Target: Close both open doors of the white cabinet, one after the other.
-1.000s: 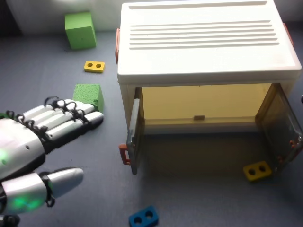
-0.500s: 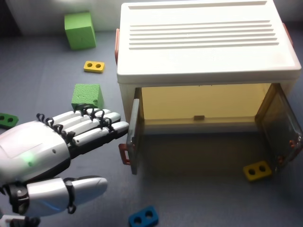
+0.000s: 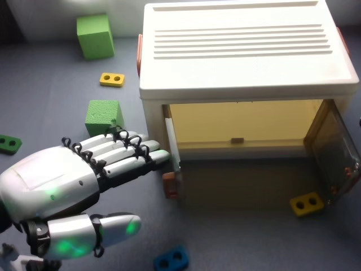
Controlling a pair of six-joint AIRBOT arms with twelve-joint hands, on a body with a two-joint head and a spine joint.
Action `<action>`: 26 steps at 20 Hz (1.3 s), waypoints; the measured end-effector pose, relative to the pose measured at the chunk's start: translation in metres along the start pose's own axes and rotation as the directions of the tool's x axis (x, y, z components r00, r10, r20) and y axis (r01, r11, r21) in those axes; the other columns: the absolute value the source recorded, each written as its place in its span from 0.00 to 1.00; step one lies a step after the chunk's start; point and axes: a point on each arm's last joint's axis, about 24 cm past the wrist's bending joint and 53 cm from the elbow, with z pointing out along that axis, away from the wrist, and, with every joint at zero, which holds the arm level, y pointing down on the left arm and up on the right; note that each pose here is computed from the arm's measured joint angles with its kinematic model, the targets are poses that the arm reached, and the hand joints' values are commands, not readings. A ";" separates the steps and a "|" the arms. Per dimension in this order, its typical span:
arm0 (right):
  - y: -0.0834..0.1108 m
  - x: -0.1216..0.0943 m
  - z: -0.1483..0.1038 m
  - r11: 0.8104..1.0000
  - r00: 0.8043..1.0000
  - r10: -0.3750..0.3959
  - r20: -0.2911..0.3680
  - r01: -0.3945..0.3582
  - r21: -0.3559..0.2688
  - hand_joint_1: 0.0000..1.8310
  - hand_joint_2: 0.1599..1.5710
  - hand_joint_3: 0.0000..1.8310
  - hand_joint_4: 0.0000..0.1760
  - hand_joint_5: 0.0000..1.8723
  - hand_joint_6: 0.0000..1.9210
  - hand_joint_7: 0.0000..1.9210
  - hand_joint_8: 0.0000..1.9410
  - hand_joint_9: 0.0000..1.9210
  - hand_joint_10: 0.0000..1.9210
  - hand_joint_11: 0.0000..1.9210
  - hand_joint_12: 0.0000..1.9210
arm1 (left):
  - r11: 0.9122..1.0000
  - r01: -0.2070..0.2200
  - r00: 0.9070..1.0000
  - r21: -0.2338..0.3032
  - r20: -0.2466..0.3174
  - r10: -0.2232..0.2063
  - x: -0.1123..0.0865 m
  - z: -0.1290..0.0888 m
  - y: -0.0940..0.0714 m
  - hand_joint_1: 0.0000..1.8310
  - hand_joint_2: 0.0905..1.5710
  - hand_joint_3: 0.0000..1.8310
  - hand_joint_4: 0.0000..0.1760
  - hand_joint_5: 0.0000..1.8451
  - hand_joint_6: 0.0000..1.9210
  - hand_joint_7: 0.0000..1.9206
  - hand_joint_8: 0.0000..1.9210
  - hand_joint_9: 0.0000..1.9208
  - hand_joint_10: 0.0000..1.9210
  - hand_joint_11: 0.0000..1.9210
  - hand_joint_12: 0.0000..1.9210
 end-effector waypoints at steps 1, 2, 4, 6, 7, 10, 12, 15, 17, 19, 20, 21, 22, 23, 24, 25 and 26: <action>-0.001 0.000 0.000 1.000 1.000 0.001 0.000 -0.001 0.002 0.01 0.90 0.01 0.31 0.03 0.01 0.02 0.00 0.02 0.00 0.04 0.01 | 1.000 0.001 1.000 0.007 0.004 -0.001 -0.001 0.003 -0.001 0.00 0.94 0.00 0.00 0.04 0.00 0.01 0.00 0.00 0.00 0.00 0.06; 0.000 0.000 0.000 1.000 1.000 0.000 -0.001 0.000 0.002 0.01 0.90 0.01 0.31 0.03 0.01 0.02 0.00 0.02 0.00 0.04 0.01 | 1.000 0.007 1.000 0.017 0.006 -0.007 -0.001 0.007 -0.003 0.00 0.94 0.00 0.00 0.03 0.00 0.01 0.00 0.00 0.00 0.00 0.06; -0.001 0.000 0.000 1.000 1.000 0.000 -0.001 0.000 0.004 0.02 0.90 0.00 0.29 0.04 0.00 0.03 0.00 0.03 0.00 0.05 0.01 | 0.999 0.003 1.000 0.040 -0.005 -0.003 0.001 0.012 -0.007 0.00 0.93 0.00 0.00 0.04 0.00 0.01 0.00 0.01 0.00 0.01 0.06; -0.001 0.000 0.000 1.000 1.000 -0.001 -0.001 0.001 0.005 0.02 0.90 0.00 0.24 0.04 0.00 0.03 0.00 0.03 0.00 0.05 0.01 | 0.999 -0.007 1.000 0.050 -0.023 0.008 0.005 0.017 -0.010 0.00 0.92 0.00 0.00 0.06 0.00 0.04 0.00 0.04 0.00 0.02 0.08; -0.001 0.001 0.000 1.000 1.000 -0.001 -0.004 0.001 0.004 0.02 0.90 0.00 0.24 0.04 0.00 0.03 0.00 0.03 0.00 0.05 0.00 | 0.999 -0.009 1.000 0.051 -0.028 0.010 0.007 0.018 -0.010 0.00 0.92 0.00 0.00 0.06 0.00 0.04 0.00 0.04 0.00 0.02 0.09; -0.001 0.001 0.000 1.000 1.000 0.000 -0.004 0.000 0.003 0.00 0.90 0.00 0.22 0.05 0.00 0.04 0.00 0.04 0.00 0.05 0.00 | 0.997 -0.023 1.000 0.070 -0.019 0.024 0.002 0.025 -0.014 0.00 0.93 0.00 0.00 0.05 0.00 0.03 0.00 0.03 0.00 0.00 0.10; -0.001 0.002 0.000 1.000 1.000 0.004 -0.005 -0.004 0.004 0.00 0.89 0.00 0.29 0.05 0.00 0.04 0.00 0.04 0.00 0.05 0.00 | 0.997 -0.024 1.000 0.076 -0.016 0.025 0.001 0.027 -0.016 0.00 0.93 0.00 0.00 0.05 0.00 0.03 0.00 0.03 0.00 0.00 0.09; -0.001 0.002 0.000 1.000 1.000 0.004 -0.009 -0.004 0.001 0.00 0.88 0.00 0.18 0.05 0.00 0.05 0.00 0.04 0.00 0.06 0.01 | 0.995 -0.031 0.999 0.098 -0.016 0.033 0.001 0.033 -0.022 0.00 0.93 0.00 0.00 0.05 0.00 0.03 0.00 0.02 0.00 0.00 0.06; -0.001 0.004 0.000 1.000 1.000 0.003 -0.014 -0.003 0.001 0.02 0.87 0.00 0.20 0.05 0.00 0.04 0.00 0.04 0.00 0.07 0.01 | 0.994 -0.038 0.999 0.106 -0.014 0.039 -0.001 0.035 -0.024 0.00 0.93 0.00 0.00 0.05 0.00 0.02 0.00 0.01 0.00 0.00 0.03; 0.000 0.005 0.000 1.000 1.000 0.004 -0.020 -0.004 -0.002 0.01 0.82 0.00 0.19 0.06 0.00 0.05 0.00 0.04 0.00 0.08 0.01 | 0.994 -0.036 0.999 0.106 -0.010 0.038 -0.002 0.037 -0.024 0.00 0.94 0.00 0.00 0.04 0.00 0.01 0.00 0.00 0.00 0.00 0.03; 0.001 0.007 0.000 1.000 1.000 0.006 -0.026 -0.006 -0.004 0.00 0.81 0.00 0.19 0.06 0.00 0.06 0.00 0.05 0.00 0.09 0.01 | 0.994 -0.036 0.999 0.108 -0.011 0.038 -0.001 0.037 -0.024 0.00 0.94 0.00 0.00 0.04 0.00 0.01 0.00 0.01 0.00 0.01 0.03; 0.001 0.008 0.000 1.000 0.999 0.009 -0.032 -0.009 -0.007 0.00 0.81 0.00 0.16 0.06 0.00 0.06 0.00 0.05 0.00 0.08 0.01 | 0.993 -0.038 0.999 0.109 -0.013 0.040 -0.001 0.037 -0.024 0.00 0.95 0.01 0.00 0.04 0.00 0.02 0.00 0.01 0.00 0.00 0.03; 0.001 0.010 0.000 1.000 0.999 0.012 -0.037 -0.012 -0.007 0.00 0.81 0.00 0.14 0.07 0.00 0.06 0.00 0.05 0.00 0.09 0.01 | 0.993 -0.038 0.999 0.109 -0.013 0.040 -0.001 0.037 -0.024 0.00 0.94 0.00 0.00 0.04 0.00 0.01 0.00 0.00 0.00 0.00 0.03; 0.001 0.011 0.000 1.000 0.999 0.012 -0.040 -0.012 -0.009 0.00 0.81 0.00 0.14 0.07 0.01 0.07 0.00 0.05 0.00 0.09 0.01 | 0.993 -0.037 0.999 0.109 -0.012 0.039 -0.001 0.037 -0.024 0.00 0.94 0.00 0.00 0.04 0.00 0.01 0.00 0.00 0.00 0.00 0.03; 0.001 0.011 0.000 1.000 0.999 0.012 -0.040 -0.012 -0.009 0.02 0.81 0.00 0.11 0.07 0.00 0.07 0.00 0.06 0.00 0.09 0.01 | 0.993 -0.034 0.999 0.109 -0.013 0.035 -0.001 0.037 -0.024 0.00 0.94 0.00 0.00 0.05 0.01 0.03 0.01 0.02 0.01 0.02 0.04; 0.001 0.011 0.000 1.000 0.999 0.013 -0.039 -0.013 -0.008 0.04 0.82 0.00 0.11 0.07 0.00 0.07 0.00 0.06 0.00 0.09 0.00 | 0.993 -0.026 0.999 0.112 -0.015 0.028 -0.001 0.037 -0.025 0.00 0.95 0.00 0.00 0.07 0.00 0.04 0.00 0.03 0.00 0.03 0.05; 0.001 0.011 0.000 1.000 0.999 0.016 -0.040 -0.016 -0.009 0.05 0.84 0.00 0.13 0.07 0.00 0.07 0.00 0.05 0.00 0.08 0.00 | 0.993 -0.023 1.000 0.115 -0.017 0.025 0.000 0.037 -0.026 0.00 0.95 0.00 0.00 0.08 0.00 0.04 0.00 0.02 0.00 0.02 0.05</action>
